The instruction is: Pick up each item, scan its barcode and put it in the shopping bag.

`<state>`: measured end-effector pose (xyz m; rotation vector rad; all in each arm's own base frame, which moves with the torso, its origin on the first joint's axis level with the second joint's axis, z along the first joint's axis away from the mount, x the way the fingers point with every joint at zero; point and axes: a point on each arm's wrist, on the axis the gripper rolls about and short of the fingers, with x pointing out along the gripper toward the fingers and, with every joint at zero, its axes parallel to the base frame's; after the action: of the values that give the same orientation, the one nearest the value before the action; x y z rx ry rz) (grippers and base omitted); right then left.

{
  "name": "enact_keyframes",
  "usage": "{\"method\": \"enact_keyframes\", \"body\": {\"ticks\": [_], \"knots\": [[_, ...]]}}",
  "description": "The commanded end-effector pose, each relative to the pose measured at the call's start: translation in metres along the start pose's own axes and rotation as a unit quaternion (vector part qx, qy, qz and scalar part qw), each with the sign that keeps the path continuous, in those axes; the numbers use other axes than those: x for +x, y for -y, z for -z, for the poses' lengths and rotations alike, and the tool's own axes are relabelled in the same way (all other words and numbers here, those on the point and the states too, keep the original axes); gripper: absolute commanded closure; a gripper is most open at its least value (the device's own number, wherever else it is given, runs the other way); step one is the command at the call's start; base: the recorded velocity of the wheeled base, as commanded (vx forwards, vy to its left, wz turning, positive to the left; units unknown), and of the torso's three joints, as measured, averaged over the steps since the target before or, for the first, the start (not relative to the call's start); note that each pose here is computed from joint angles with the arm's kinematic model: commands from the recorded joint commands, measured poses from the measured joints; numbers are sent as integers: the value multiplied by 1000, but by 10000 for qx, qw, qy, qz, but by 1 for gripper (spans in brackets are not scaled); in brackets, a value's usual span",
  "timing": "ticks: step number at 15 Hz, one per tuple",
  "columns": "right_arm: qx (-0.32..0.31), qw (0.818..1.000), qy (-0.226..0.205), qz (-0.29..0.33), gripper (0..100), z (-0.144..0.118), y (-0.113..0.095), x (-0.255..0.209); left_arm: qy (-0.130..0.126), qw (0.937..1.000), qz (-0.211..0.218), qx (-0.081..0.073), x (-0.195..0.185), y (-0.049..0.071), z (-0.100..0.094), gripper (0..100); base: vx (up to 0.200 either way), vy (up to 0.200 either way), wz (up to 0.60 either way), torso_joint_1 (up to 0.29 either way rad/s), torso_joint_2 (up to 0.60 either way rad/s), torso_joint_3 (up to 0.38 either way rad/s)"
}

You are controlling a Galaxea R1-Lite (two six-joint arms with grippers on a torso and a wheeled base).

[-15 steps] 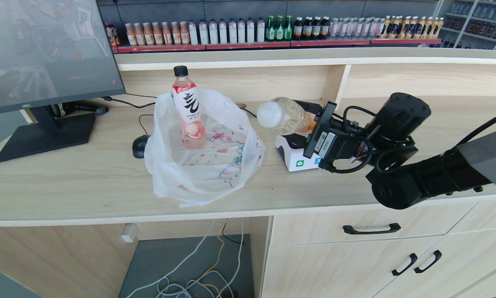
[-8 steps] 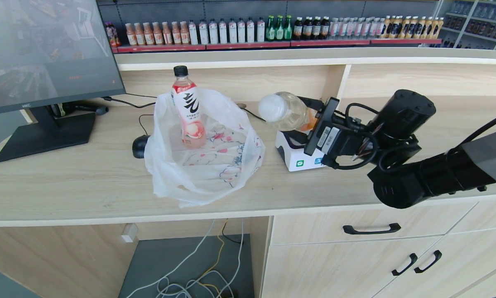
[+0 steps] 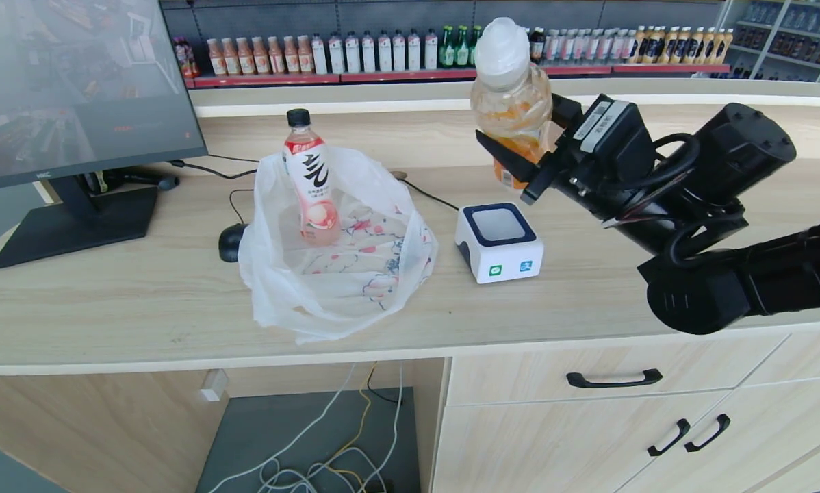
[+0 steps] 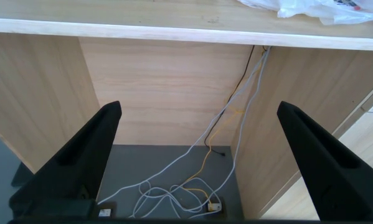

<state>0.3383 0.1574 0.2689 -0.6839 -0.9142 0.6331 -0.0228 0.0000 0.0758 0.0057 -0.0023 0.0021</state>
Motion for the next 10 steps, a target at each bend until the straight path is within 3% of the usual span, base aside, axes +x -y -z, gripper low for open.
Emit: {"method": "enact_keyframes", "body": {"ticks": [1,3,7,10], "knots": [[243,9991,-31,336,100,-18,14,-3,4,10000,-5,2,0,0,0,0,0,0,0,0,0,0],[864,9937,-190,688,100,-26,21,-7,4,10000,3,2,0,0,0,0,0,0,0,0,0,0],[1814,9787,-71,953,100,-33,22,-19,4,10000,-5,2,0,0,0,0,0,0,0,0,0,0],[2076,9714,-100,1147,100,-45,19,-33,-4,10000,3,33,0,0,0,0,0,0,0,0,0,0]]}}
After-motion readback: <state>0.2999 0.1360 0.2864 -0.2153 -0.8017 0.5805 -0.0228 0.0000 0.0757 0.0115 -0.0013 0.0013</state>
